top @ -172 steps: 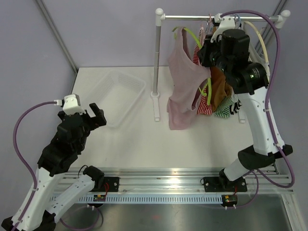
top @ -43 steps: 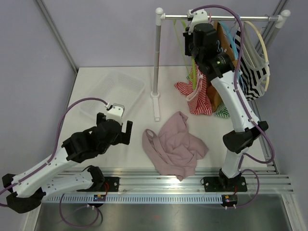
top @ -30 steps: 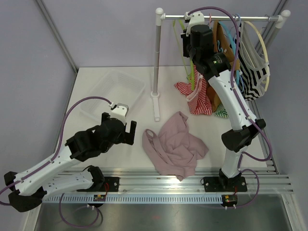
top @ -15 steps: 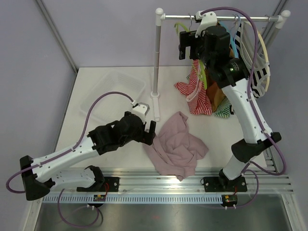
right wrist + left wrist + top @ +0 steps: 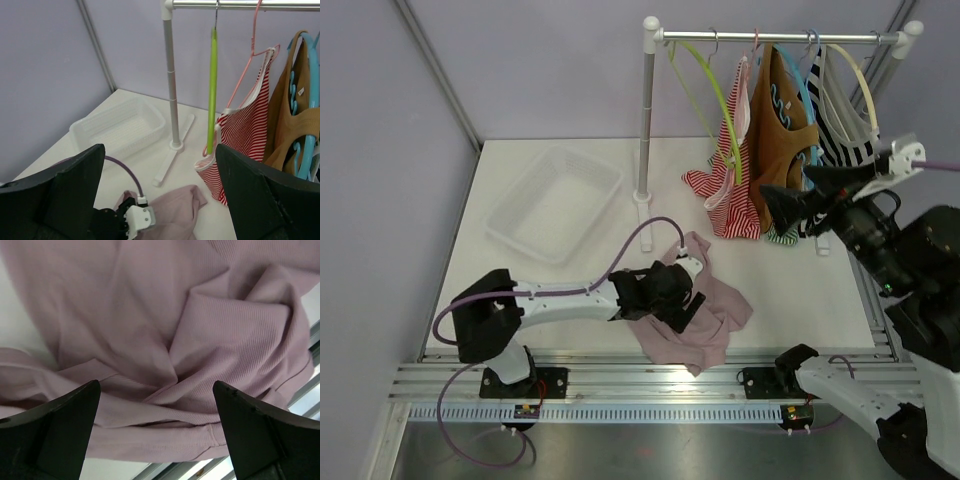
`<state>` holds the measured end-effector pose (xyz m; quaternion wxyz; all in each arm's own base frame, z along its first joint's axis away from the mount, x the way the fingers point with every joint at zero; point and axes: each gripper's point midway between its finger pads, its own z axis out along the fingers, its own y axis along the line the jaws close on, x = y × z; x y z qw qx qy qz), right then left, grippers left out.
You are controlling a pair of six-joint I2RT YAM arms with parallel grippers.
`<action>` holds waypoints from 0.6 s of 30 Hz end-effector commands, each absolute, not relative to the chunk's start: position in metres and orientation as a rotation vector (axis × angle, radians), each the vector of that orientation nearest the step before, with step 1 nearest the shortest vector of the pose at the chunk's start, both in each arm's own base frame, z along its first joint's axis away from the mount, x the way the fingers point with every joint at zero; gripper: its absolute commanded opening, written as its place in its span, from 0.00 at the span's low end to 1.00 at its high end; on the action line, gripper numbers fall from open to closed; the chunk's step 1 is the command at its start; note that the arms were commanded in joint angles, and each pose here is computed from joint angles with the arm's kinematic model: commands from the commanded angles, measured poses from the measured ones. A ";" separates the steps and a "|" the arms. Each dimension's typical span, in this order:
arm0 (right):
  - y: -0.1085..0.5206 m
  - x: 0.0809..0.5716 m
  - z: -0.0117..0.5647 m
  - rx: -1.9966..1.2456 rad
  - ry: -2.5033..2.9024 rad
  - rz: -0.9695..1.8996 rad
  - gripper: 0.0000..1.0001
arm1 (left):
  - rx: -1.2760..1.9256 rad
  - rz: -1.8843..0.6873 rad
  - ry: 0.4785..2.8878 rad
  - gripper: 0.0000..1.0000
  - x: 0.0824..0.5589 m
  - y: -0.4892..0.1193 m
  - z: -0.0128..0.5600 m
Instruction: Remove the tank top from the hanger
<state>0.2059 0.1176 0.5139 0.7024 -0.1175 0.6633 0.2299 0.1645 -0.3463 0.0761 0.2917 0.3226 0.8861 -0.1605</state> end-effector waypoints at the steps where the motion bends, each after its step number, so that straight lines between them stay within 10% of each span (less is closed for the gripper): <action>1: 0.134 0.187 0.484 -0.354 1.536 0.616 1.00 | 0.915 -0.456 2.260 0.99 0.168 -0.389 0.084; 8: 0.089 0.154 0.472 -0.209 1.559 0.536 1.00 | 1.013 -0.302 2.329 0.85 0.158 -0.392 0.027; 12: 0.075 0.144 0.471 -0.157 1.527 0.525 1.00 | 1.007 -0.311 2.335 0.25 0.158 -0.394 0.002; 15: 0.074 0.144 0.465 -0.155 1.546 0.516 1.00 | 1.002 -0.253 2.358 0.00 0.162 -0.391 -0.003; 18: 0.072 0.144 0.460 -0.152 1.558 0.503 0.99 | 0.948 -0.226 2.338 0.00 0.168 -0.386 0.013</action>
